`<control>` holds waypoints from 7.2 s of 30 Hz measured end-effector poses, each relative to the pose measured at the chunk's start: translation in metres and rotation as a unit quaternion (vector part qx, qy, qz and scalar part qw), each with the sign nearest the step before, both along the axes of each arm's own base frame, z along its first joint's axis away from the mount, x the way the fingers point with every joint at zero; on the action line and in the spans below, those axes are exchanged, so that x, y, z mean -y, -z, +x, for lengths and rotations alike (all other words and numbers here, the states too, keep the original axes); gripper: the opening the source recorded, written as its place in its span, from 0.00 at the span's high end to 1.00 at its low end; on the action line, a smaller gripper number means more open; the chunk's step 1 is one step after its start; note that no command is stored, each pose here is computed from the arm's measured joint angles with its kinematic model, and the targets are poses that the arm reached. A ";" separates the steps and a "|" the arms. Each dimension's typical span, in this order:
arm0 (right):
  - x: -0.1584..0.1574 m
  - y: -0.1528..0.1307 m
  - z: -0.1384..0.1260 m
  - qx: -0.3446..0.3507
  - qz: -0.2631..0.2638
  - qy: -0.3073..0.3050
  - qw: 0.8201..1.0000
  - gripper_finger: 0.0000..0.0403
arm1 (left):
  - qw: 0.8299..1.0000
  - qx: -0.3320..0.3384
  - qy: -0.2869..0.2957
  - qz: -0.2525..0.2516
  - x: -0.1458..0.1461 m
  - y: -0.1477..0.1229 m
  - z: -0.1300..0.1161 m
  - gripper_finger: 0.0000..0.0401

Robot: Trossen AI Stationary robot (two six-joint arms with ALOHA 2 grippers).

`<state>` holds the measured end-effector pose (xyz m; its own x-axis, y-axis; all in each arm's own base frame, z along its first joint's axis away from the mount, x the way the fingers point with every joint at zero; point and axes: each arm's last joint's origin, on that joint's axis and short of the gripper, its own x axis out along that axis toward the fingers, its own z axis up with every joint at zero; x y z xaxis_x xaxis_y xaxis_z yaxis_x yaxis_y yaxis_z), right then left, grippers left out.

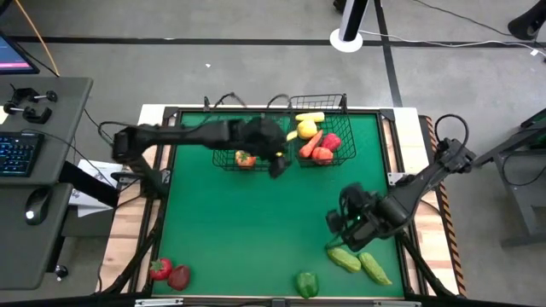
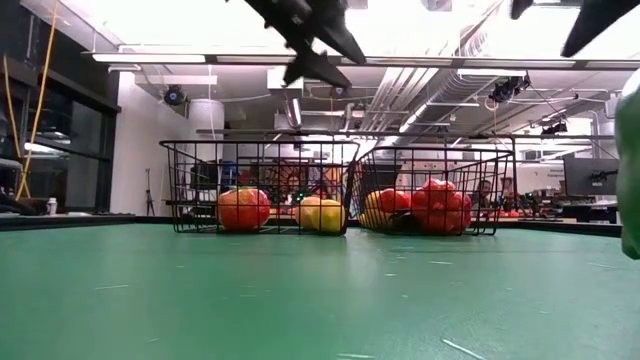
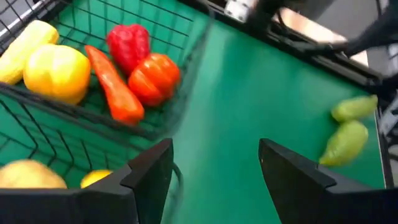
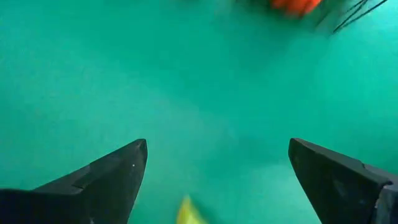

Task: Sort produce into baskets
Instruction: Put the left green cucumber into the right wire basket, then put the green cucumber into the right wire basket, then put the green bell pepper into the right wire basket

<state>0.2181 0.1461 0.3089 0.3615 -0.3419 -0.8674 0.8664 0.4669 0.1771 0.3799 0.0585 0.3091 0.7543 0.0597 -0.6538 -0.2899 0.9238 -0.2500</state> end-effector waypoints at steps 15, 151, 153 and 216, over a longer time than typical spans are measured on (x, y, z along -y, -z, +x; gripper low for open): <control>-0.106 0.110 0.017 -0.225 0.127 -0.205 0.944 0.05 | 0.983 0.159 -0.012 -0.093 0.127 0.013 -0.067 0.44; -0.138 0.173 0.006 -0.426 0.157 -0.187 0.871 0.04 | 0.933 0.353 -0.018 -0.065 0.095 -0.084 -0.144 0.44; -0.138 0.169 0.006 -0.417 0.161 -0.192 0.873 0.09 | 0.933 0.353 -0.018 -0.065 0.095 -0.084 -0.144 0.44; -0.070 0.057 0.022 0.239 0.314 -0.129 0.910 0.32 | 0.979 0.181 0.046 -0.087 0.152 -0.029 -0.123 0.44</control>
<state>0.2396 0.2159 0.2514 0.7466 0.3156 -0.5856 0.4970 0.3206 0.8064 0.2570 -0.0937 0.3380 0.9351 -0.1071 -0.3379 -0.0719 0.8763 -0.4764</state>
